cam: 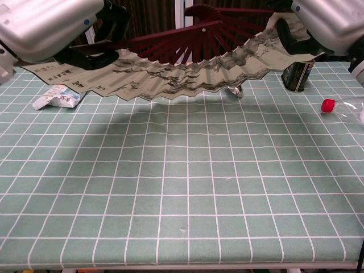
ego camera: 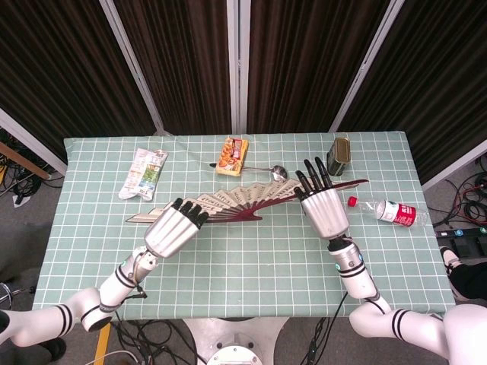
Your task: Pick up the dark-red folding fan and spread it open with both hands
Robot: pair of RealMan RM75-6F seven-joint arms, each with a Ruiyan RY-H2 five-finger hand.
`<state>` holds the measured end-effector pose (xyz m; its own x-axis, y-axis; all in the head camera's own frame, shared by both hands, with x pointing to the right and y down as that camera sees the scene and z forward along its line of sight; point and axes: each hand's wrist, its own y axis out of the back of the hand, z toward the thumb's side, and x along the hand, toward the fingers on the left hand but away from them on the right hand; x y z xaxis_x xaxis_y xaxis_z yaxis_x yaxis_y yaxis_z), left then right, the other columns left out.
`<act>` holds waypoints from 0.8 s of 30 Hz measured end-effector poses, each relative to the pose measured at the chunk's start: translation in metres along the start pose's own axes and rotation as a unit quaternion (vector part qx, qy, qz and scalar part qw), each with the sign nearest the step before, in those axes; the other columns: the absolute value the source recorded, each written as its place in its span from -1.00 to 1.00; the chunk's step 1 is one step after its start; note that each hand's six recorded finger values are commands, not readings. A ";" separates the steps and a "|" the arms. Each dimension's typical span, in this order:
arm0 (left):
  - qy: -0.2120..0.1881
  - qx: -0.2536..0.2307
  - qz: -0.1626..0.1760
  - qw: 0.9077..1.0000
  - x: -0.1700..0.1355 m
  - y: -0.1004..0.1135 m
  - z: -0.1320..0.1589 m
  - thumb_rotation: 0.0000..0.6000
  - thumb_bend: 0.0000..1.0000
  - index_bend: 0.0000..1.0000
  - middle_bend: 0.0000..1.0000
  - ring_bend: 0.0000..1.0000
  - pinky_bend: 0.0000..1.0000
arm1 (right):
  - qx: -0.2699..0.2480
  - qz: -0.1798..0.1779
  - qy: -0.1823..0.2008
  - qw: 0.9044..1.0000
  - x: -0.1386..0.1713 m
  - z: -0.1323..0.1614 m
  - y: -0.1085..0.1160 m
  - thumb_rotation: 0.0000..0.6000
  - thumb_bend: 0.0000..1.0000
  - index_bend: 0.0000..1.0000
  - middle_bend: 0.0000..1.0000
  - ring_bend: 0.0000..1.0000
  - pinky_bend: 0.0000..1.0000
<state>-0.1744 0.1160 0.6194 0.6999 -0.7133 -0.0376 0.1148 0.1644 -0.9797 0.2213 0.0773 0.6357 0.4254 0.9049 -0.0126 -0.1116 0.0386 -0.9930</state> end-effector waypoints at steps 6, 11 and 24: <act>-0.014 0.020 -0.026 0.999 -0.011 -0.015 0.018 1.00 -0.49 -0.13 0.05 0.11 0.39 | 0.028 -0.007 -0.009 1.000 0.022 0.004 -0.016 1.00 0.14 -0.18 -0.70 -1.00 -1.00; -0.024 -0.002 -0.062 0.998 -0.017 -0.020 0.032 1.00 -0.79 -0.40 -0.16 -0.08 0.32 | 0.032 0.026 -0.018 0.999 0.050 0.006 -0.031 1.00 -0.02 -0.81 -0.93 -1.00 -1.00; -0.030 -0.110 -0.190 0.975 -0.022 -0.025 0.055 1.00 -1.00 -0.73 -0.60 -0.60 -0.27 | -0.015 0.136 -0.041 0.990 0.086 0.004 -0.039 1.00 -0.31 -1.00 -1.00 -1.00 -1.00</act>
<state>-0.1543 0.1648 0.6556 0.6768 -0.6526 0.3406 0.2239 -0.2583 -0.9398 0.2583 0.1553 0.6734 0.3096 0.9114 -0.2712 -0.1842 -0.2224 -0.9574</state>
